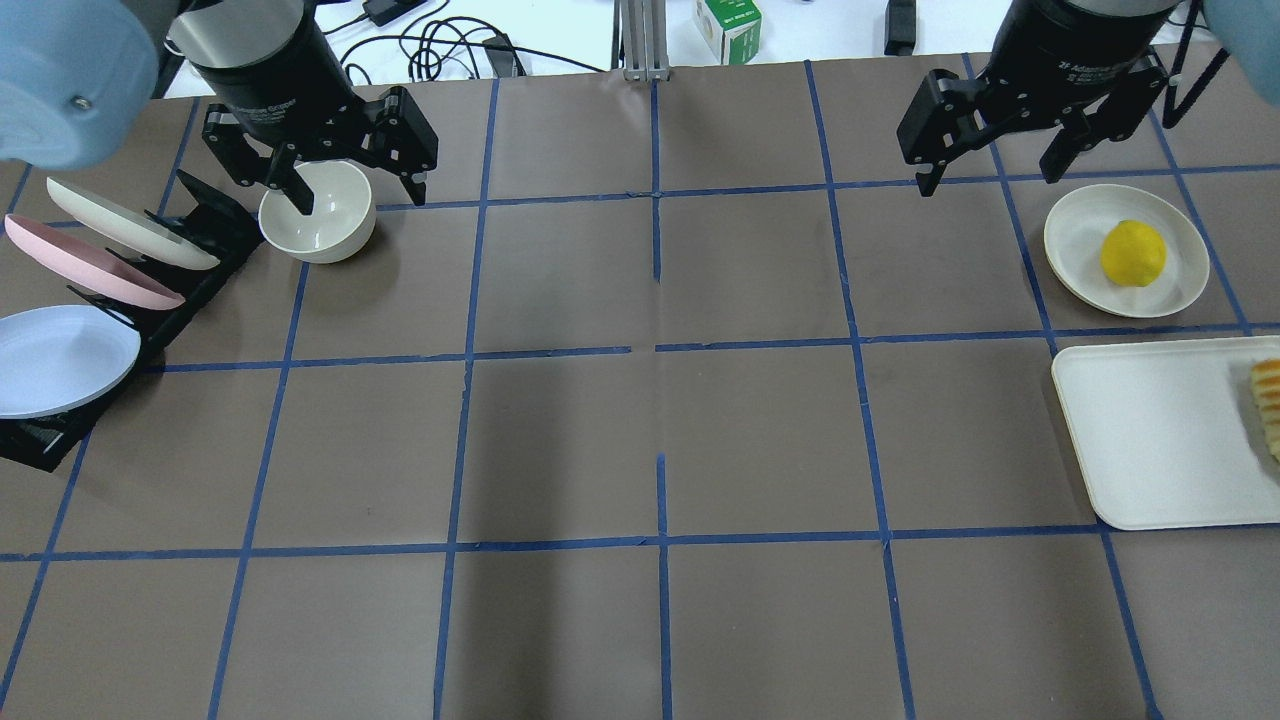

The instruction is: Place bowl and put lemon in it

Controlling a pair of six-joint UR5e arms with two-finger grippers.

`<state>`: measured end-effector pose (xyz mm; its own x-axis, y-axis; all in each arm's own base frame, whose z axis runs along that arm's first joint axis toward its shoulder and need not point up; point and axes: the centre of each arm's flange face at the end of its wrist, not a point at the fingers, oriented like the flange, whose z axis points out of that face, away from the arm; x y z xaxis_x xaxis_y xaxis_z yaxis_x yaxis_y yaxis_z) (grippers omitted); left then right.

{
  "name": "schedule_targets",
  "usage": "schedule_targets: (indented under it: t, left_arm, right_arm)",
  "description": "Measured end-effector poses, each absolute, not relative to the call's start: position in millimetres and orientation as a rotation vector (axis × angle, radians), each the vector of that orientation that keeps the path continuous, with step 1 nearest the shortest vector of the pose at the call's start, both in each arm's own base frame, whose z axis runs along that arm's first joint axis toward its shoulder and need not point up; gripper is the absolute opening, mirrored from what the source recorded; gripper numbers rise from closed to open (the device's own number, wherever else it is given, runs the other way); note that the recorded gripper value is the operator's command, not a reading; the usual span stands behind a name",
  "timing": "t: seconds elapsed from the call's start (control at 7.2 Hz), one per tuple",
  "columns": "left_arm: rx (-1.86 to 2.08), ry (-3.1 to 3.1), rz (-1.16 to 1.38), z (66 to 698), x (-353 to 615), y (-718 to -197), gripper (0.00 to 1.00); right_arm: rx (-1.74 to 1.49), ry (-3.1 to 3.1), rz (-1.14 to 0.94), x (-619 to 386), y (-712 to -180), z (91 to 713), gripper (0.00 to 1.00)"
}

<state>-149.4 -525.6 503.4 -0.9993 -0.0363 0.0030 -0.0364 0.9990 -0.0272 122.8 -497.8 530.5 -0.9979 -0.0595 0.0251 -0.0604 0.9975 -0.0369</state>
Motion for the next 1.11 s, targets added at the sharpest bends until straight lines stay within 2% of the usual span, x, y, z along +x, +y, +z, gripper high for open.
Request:
schedule_targets:
  t: [0.83,1.11]
  left_arm:
    - [-0.033,-3.136,-0.001,497,-135,-523,1.00]
    - [0.051,-3.131,-0.031,474,-88,-550,1.00]
  right_arm:
    - [0.095,-3.116,0.046,121,-501,526,1.00]
    - [0.102,-3.110,0.041,120,-501,526,1.00]
